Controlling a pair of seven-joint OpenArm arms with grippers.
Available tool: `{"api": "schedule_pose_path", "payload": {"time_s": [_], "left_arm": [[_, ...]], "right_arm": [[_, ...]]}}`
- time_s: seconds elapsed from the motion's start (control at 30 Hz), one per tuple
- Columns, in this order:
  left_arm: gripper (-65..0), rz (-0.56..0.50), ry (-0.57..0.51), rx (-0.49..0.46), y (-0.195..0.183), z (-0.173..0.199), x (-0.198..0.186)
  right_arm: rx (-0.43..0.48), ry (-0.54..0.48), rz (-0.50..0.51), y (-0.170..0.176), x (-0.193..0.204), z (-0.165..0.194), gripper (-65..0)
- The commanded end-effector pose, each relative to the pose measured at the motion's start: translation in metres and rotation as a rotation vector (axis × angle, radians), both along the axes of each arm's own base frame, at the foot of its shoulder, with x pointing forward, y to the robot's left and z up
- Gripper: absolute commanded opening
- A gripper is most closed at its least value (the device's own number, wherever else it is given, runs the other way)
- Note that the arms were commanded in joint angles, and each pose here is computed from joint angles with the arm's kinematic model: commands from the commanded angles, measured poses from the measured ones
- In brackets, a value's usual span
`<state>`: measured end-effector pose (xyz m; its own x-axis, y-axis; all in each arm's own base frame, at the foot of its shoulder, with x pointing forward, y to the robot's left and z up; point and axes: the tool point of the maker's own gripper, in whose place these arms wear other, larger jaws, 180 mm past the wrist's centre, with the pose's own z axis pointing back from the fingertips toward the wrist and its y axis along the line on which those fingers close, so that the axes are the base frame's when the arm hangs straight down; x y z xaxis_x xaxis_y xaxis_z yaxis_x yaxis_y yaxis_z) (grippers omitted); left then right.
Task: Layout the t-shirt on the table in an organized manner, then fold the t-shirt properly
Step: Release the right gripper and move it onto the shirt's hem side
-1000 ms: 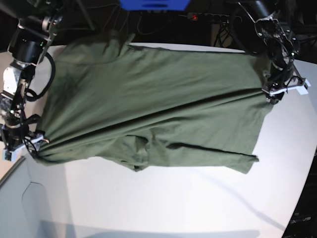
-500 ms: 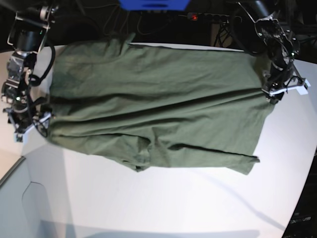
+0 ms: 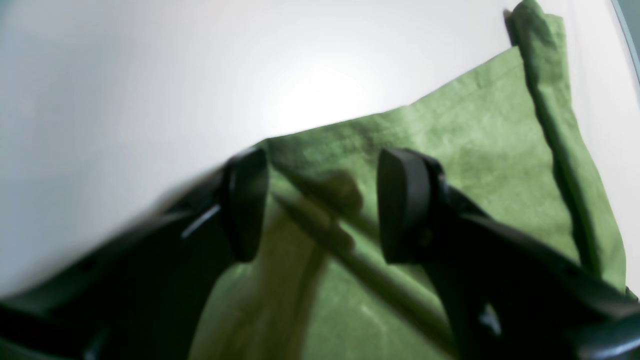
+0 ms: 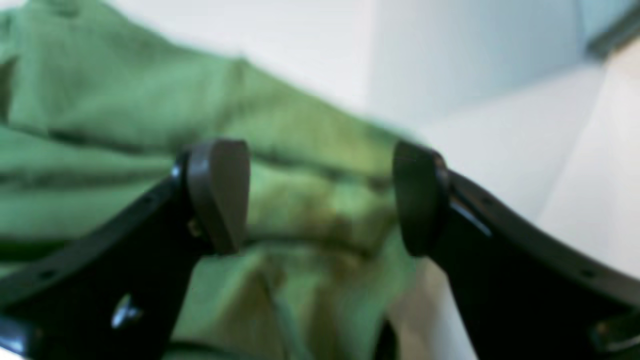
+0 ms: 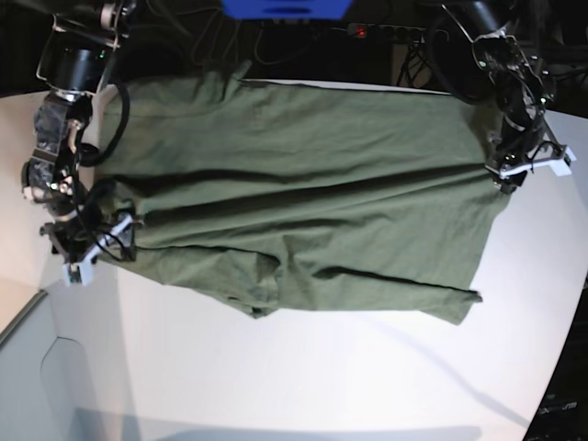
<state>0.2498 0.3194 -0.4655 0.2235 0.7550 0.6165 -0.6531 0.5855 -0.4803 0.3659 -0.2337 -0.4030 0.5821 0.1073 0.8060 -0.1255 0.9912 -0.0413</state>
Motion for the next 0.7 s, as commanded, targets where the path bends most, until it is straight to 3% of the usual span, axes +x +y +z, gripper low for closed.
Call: {"api": "schedule_pose_path", "payload": {"time_s": [0.0,0.27,0.43,0.67], "left_arm": [[-30.6,-0.004,0.021,0.0,0.001,-0.001,-0.001],[-30.6,-0.006,0.025,-0.001,0.001,-0.002,-0.001],[-30.6,-0.007,0.026,-0.002,0.0,-0.002,-0.001],[-30.6,-0.005,0.026,-0.001,0.002,-0.002,-0.002]], "right_arm": [[0.005,-0.076,0.055,0.016,0.02,0.024,-20.3],[-0.089,-0.077,0.382,0.105,0.052,0.034,-20.3],[-0.11,0.001,0.474,0.131,0.064,0.014,-20.3],[-0.151,0.048,0.612,0.17,0.05,-0.004,-20.5]]}}
